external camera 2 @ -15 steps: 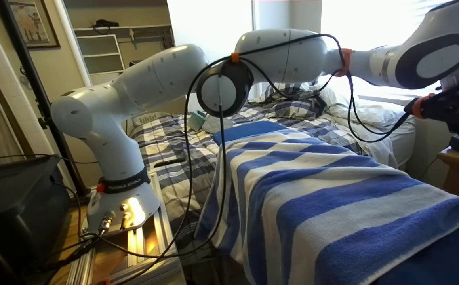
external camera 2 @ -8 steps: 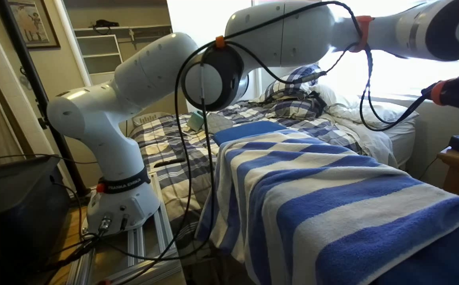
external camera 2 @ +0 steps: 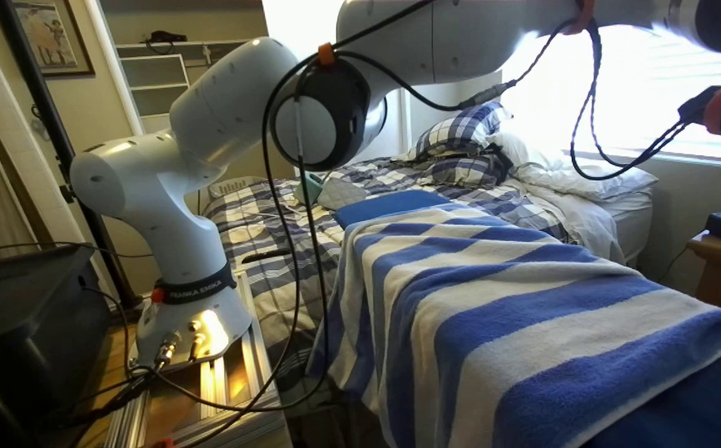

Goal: Stretch out the towel on the ironing board

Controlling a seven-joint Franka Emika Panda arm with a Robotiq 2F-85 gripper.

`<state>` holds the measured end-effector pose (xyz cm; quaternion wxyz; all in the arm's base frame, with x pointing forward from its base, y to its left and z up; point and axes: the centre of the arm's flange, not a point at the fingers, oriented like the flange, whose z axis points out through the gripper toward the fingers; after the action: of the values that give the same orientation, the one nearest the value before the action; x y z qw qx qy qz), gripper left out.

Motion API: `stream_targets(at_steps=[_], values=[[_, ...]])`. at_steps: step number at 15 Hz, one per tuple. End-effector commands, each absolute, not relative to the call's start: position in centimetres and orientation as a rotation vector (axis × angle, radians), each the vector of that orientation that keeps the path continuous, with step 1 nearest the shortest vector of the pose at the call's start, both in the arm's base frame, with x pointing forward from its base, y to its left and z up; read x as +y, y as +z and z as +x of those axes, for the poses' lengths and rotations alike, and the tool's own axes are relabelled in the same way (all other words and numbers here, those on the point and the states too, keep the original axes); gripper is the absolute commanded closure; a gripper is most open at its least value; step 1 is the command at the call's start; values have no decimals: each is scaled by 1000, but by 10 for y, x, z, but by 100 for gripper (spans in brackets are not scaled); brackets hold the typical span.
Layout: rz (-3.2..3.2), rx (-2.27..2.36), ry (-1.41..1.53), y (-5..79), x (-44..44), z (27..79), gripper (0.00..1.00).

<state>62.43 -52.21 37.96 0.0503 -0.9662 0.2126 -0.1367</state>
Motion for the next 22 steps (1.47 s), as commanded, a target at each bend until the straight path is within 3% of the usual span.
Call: stream_targets(at_steps=[1,7,14,22], values=[[-2943,638,-415,382,-520,625,0],[-2969,642,-398,378,-515,623,0],[-2934,479,30,353,-476,540,0],[-2975,492,147,345,-502,498,0]])
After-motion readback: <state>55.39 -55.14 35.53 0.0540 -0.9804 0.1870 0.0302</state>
